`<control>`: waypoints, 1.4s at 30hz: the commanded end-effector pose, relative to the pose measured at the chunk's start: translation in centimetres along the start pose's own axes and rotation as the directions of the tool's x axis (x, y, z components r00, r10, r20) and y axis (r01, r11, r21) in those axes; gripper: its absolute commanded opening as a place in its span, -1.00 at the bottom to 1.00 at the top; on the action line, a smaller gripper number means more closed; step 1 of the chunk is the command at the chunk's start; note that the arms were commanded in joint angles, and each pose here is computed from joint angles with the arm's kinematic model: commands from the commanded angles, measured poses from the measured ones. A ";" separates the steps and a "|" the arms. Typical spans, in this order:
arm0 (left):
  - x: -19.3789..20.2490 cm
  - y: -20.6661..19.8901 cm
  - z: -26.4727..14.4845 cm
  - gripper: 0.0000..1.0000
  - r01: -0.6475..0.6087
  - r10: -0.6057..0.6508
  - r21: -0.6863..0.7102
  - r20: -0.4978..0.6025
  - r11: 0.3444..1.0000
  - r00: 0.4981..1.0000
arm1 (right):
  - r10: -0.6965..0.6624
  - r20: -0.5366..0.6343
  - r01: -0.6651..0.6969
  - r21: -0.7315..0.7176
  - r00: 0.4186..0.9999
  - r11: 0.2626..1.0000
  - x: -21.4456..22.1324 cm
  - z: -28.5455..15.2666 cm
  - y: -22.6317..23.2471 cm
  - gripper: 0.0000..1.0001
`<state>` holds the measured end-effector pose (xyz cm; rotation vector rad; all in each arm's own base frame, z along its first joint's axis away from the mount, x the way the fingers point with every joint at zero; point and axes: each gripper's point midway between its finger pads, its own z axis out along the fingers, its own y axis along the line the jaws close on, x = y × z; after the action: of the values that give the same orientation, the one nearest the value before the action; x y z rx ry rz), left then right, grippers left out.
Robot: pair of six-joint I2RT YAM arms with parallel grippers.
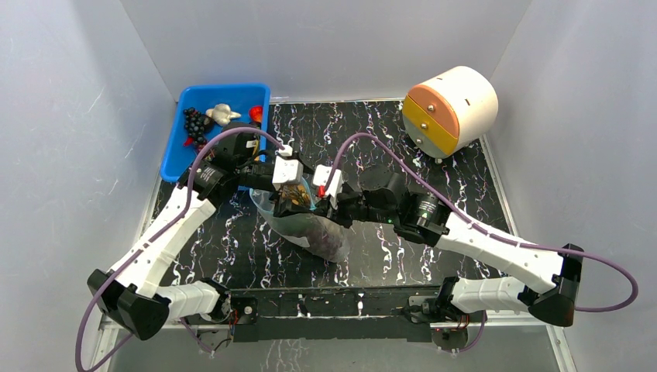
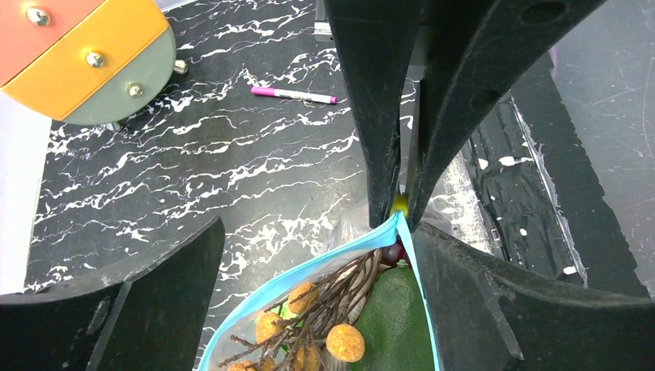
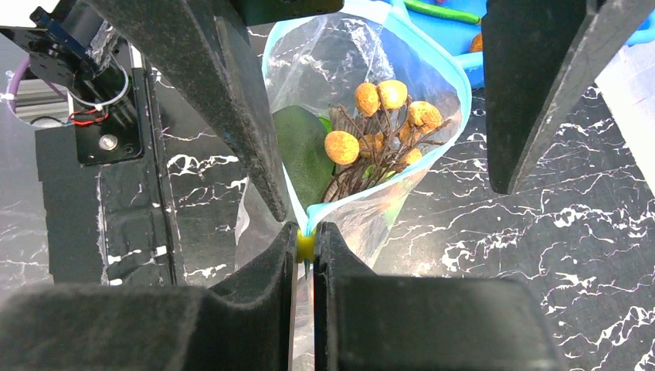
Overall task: Place the food in the zip-top bag and seal the zipper
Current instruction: Zip the zipper food storage bag at the center of the board.
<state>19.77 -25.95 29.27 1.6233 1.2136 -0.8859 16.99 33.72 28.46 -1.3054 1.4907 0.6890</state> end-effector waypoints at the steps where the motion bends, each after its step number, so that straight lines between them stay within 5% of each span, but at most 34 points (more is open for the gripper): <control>1: -1.2 -0.3 0.1 0.78 -0.024 0.022 0.058 0.039 0.998 0.999 | -0.049 0.164 0.048 0.012 0.985 0.999 -6.0 -1.2 -0.7 -1.00; 3: -0.6 -0.4 0.5 0.68 -0.013 0.010 0.084 0.038 0.996 0.999 | -0.050 0.167 0.049 0.011 0.985 0.999 -6.2 -1.4 -0.7 -1.00; 7: 0.7 -0.7 0.8 0.06 0.010 -0.011 0.116 0.006 0.993 1.000 | -0.056 0.150 0.053 0.025 0.987 0.998 -6.0 -1.7 -1.0 -1.00; 13: 0.4 -1.3 0.6 -0.18 0.002 -0.003 0.126 0.013 0.992 1.000 | -0.072 0.140 0.063 0.070 0.988 0.996 -5.8 -2.1 -1.7 -1.00; 18: 1.8 -1.0 0.7 -1.00 0.031 -0.026 0.118 -0.045 0.993 0.999 | -0.070 0.176 0.056 0.084 0.982 0.995 -5.8 -2.1 -1.8 -1.00; 22: 1.5 -0.7 0.6 -1.00 0.024 -0.019 0.105 -0.044 0.994 0.999 | -0.028 0.203 0.004 0.114 0.979 0.993 -4.9 -1.9 -1.9 -0.91; 27: 0.4 -0.3 0.4 -1.00 0.001 0.000 0.069 -0.009 0.998 1.000 | 0.043 0.336 -0.119 0.208 0.941 0.971 -4.3 -3.5 -2.9 -0.20; 31: -0.1 -0.3 0.3 -1.00 -0.004 0.003 0.050 0.018 0.999 1.000 | 0.096 0.439 -0.189 0.173 0.893 0.967 -4.0 -4.6 -2.0 0.18; 42: -1.8 -1.8 0.3 -1.00 -0.012 0.002 0.077 0.123 0.997 0.992 | 0.102 0.511 -0.209 0.158 0.853 0.965 -3.3 -3.4 -1.8 0.27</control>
<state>18.99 -26.08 27.44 1.6260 1.2628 -0.9708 17.25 31.44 29.52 -0.8632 1.3422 0.8335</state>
